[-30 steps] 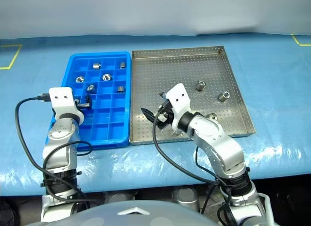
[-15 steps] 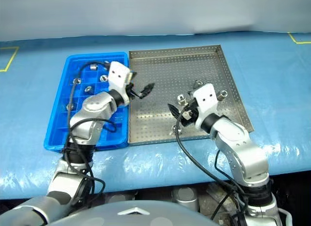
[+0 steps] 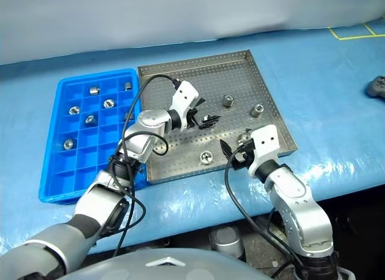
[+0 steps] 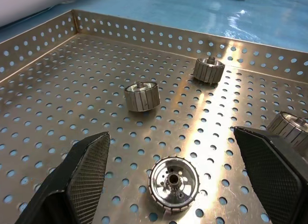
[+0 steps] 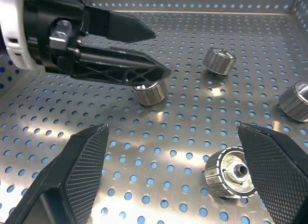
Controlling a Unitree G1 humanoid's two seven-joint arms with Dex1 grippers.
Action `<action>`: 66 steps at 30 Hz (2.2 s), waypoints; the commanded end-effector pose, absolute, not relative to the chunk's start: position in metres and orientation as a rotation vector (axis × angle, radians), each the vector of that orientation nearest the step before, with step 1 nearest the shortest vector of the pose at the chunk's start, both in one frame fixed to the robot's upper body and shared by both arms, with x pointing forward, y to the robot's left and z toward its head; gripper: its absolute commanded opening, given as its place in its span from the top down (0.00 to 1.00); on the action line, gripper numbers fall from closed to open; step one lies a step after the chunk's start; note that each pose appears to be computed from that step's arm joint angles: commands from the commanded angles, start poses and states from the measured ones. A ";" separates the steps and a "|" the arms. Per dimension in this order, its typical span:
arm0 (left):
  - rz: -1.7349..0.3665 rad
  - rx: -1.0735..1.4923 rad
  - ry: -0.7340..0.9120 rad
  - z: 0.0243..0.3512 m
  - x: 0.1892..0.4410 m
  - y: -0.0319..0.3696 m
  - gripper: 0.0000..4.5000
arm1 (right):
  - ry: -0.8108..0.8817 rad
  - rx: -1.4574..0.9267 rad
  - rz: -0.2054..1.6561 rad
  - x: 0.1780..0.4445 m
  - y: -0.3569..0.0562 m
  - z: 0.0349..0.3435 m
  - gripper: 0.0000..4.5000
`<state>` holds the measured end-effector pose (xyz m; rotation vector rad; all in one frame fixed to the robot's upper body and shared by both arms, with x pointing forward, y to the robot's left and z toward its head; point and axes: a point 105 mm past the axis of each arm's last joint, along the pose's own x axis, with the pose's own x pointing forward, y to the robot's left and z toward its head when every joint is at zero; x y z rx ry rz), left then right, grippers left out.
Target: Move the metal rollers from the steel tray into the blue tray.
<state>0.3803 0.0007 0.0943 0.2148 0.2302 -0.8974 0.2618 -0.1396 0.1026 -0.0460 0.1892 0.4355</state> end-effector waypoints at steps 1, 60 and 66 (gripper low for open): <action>-0.889 0.249 0.213 0.098 0.384 -0.003 0.01 | 0.111 -0.059 0.429 0.261 -0.140 0.121 0.00; 0.184 0.135 0.296 0.086 0.256 0.225 0.63 | 0.026 -0.077 1.003 0.270 -0.018 0.146 0.00; 0.062 0.099 0.264 0.091 0.266 0.204 0.32 | 0.029 -0.076 0.989 0.270 -0.022 0.146 0.00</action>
